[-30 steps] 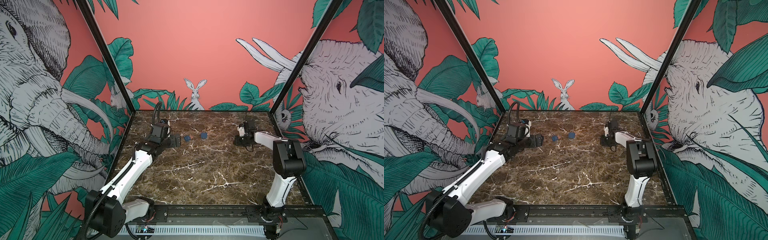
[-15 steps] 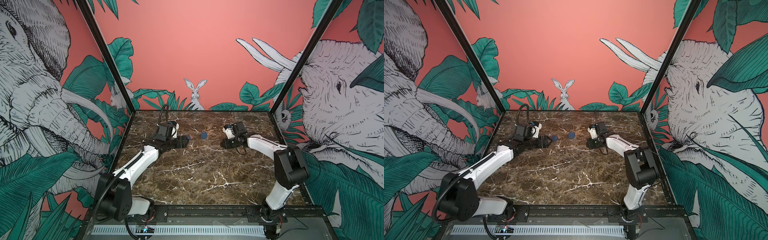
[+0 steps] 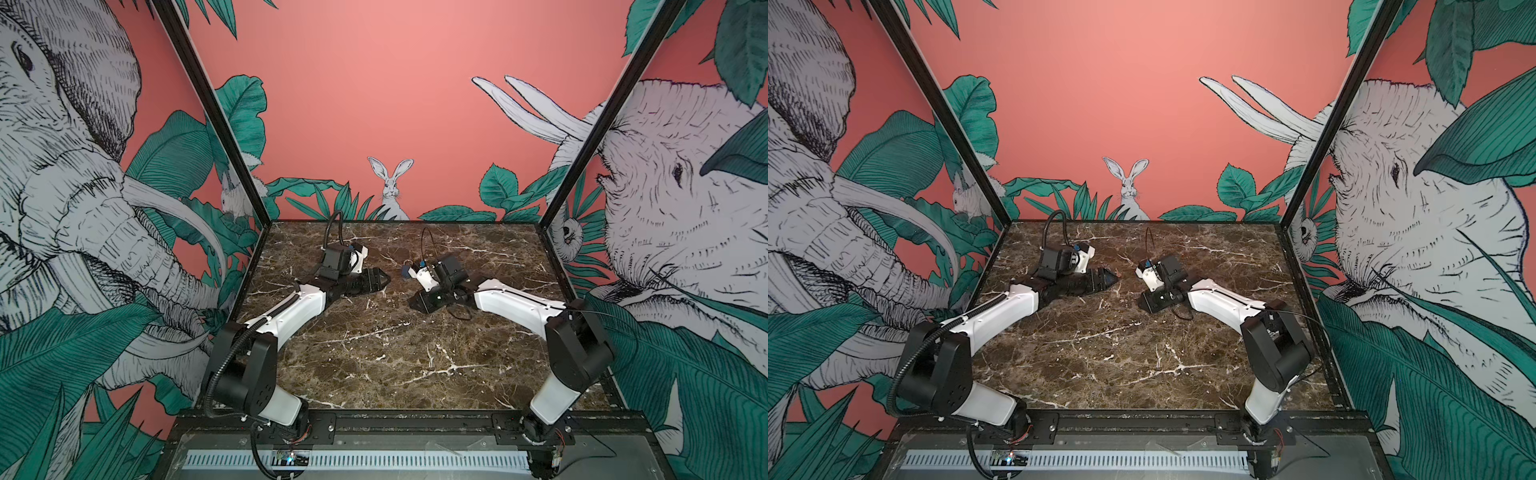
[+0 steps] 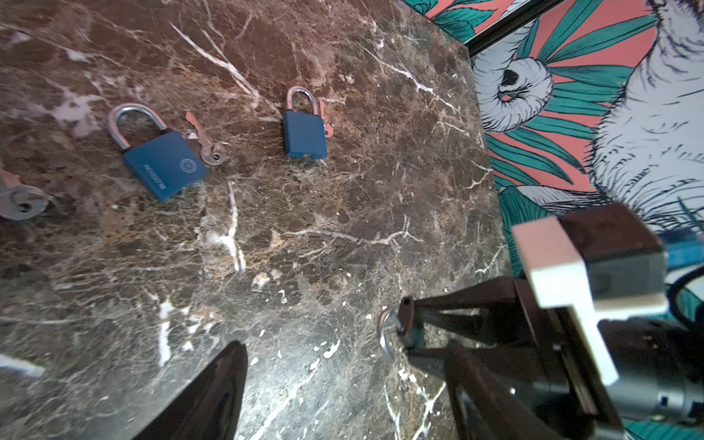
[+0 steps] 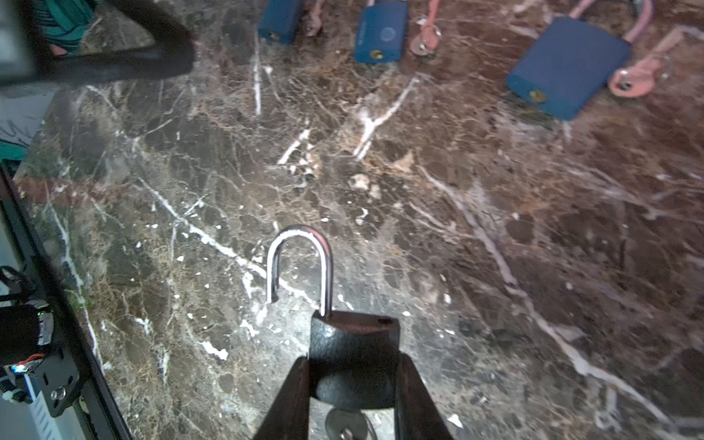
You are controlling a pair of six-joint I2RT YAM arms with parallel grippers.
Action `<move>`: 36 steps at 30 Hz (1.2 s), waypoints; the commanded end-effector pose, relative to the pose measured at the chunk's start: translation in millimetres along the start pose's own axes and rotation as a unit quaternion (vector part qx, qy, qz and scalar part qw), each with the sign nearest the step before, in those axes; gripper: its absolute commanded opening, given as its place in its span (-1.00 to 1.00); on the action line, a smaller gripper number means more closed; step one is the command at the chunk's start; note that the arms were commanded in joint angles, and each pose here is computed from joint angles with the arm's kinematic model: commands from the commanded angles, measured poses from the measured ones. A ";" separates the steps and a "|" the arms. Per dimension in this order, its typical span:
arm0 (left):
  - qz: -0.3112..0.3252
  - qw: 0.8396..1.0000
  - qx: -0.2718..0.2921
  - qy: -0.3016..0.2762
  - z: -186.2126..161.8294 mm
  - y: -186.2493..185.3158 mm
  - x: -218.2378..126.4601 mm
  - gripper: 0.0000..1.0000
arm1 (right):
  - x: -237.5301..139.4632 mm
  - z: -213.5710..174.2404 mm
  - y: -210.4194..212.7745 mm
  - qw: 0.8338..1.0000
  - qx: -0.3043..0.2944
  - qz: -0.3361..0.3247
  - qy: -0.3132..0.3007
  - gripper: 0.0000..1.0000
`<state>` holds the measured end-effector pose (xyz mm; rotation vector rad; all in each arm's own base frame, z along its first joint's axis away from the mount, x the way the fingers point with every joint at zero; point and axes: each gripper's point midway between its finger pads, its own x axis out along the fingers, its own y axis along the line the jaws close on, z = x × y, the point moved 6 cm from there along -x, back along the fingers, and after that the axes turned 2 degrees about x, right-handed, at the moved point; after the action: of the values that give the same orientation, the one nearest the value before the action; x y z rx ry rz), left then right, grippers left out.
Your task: Lock with the key
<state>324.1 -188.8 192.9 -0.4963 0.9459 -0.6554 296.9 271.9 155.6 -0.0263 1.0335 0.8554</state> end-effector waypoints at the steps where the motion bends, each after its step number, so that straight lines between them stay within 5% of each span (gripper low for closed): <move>1: -0.037 0.999 -0.005 -0.007 3.0 -8.8 -2.4 0.54 | -13.5 24.4 14.6 0.998 -0.028 0.014 -0.047 -0.79; 11: -0.077 0.997 -0.025 0.006 -8.2 -11.7 8.3 0.35 | -10.7 28.6 22.8 0.998 -0.037 0.010 -0.050 -0.80; 20: -0.104 0.993 -0.047 0.010 -10.6 -17.5 18.5 -0.07 | -9.1 33.6 24.8 0.997 -0.038 0.006 -0.062 -0.79; 36: -0.106 0.993 -0.042 0.021 -11.4 -23.1 23.8 -0.27 | -6.3 40.7 28.6 0.997 -0.038 0.011 -0.067 -0.79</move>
<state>316.0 -219.6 176.3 -0.6669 1.0098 -0.7909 301.6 295.3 182.5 -0.0307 0.9274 0.8948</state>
